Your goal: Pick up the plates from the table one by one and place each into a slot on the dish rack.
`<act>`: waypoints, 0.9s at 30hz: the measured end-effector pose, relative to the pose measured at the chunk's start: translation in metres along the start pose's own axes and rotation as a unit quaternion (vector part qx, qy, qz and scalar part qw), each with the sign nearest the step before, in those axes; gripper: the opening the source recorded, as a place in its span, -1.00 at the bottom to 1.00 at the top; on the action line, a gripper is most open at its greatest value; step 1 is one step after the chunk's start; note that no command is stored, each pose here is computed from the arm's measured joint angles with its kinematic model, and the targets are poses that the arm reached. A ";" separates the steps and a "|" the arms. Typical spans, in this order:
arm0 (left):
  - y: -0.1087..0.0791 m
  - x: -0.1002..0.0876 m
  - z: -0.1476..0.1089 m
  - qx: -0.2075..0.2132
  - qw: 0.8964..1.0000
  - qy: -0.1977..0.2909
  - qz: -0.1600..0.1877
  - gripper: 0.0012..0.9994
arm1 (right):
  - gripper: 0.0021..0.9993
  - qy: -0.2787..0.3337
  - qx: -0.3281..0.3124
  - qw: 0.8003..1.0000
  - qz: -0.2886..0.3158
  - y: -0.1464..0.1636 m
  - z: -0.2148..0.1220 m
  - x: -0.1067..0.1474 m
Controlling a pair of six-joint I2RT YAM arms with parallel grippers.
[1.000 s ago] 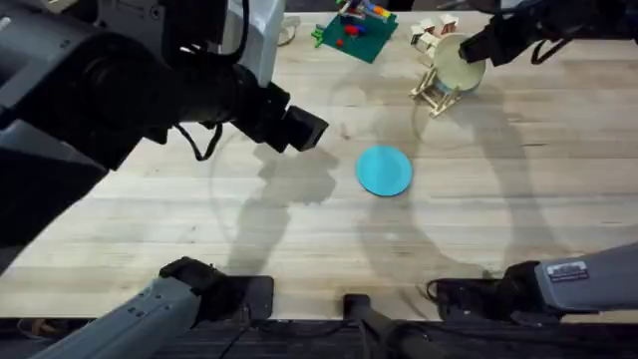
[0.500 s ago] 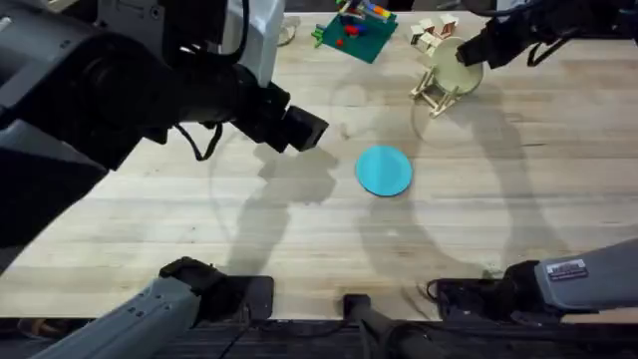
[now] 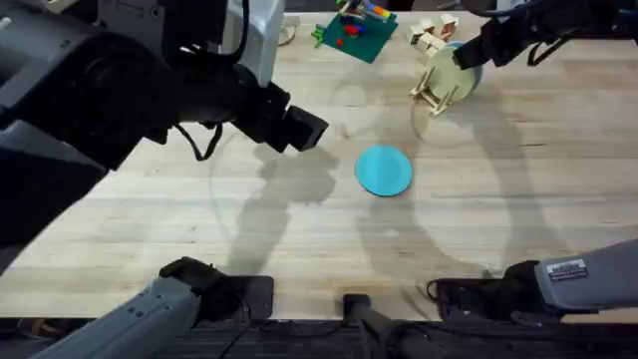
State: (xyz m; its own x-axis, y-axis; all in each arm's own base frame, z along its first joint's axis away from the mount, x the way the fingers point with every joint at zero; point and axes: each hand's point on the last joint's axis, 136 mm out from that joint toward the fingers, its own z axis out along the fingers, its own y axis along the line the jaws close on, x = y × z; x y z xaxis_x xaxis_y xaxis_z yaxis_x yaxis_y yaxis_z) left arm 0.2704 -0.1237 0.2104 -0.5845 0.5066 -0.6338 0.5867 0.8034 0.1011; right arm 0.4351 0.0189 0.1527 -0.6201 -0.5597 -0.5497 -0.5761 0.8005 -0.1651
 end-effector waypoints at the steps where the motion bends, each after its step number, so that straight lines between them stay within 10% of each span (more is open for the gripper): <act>1: 0.000 0.000 0.000 0.000 1.000 0.000 0.000 0.99 | -0.44 0.000 0.000 1.000 0.000 0.000 0.000 0.000; 12: 0.000 0.000 0.000 0.000 1.000 0.000 0.000 0.99 | -0.19 -0.045 0.033 0.998 0.008 0.005 -0.065 -0.020; 15: 0.000 0.000 0.000 0.000 1.000 0.000 0.000 0.99 | 0.08 -0.050 0.034 0.998 0.010 0.016 -0.094 -0.018; 19: 0.000 0.000 0.000 0.000 1.000 0.000 0.000 0.99 | 0.95 -0.036 0.024 0.999 0.018 0.037 -0.125 -0.004; 27: -0.004 -0.001 0.000 0.013 1.000 -0.003 0.000 0.99 | 0.99 -0.011 0.003 0.997 0.077 0.072 -0.165 0.024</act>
State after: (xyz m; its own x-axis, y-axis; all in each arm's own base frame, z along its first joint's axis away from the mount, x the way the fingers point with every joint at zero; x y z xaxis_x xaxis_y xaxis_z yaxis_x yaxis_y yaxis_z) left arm 0.2684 -0.1277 0.2107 -0.5811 0.5042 -0.6389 0.6006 0.7954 0.0813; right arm 0.2907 0.0277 0.2631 -0.6893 -0.4255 -0.5864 -0.4722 0.8777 -0.0818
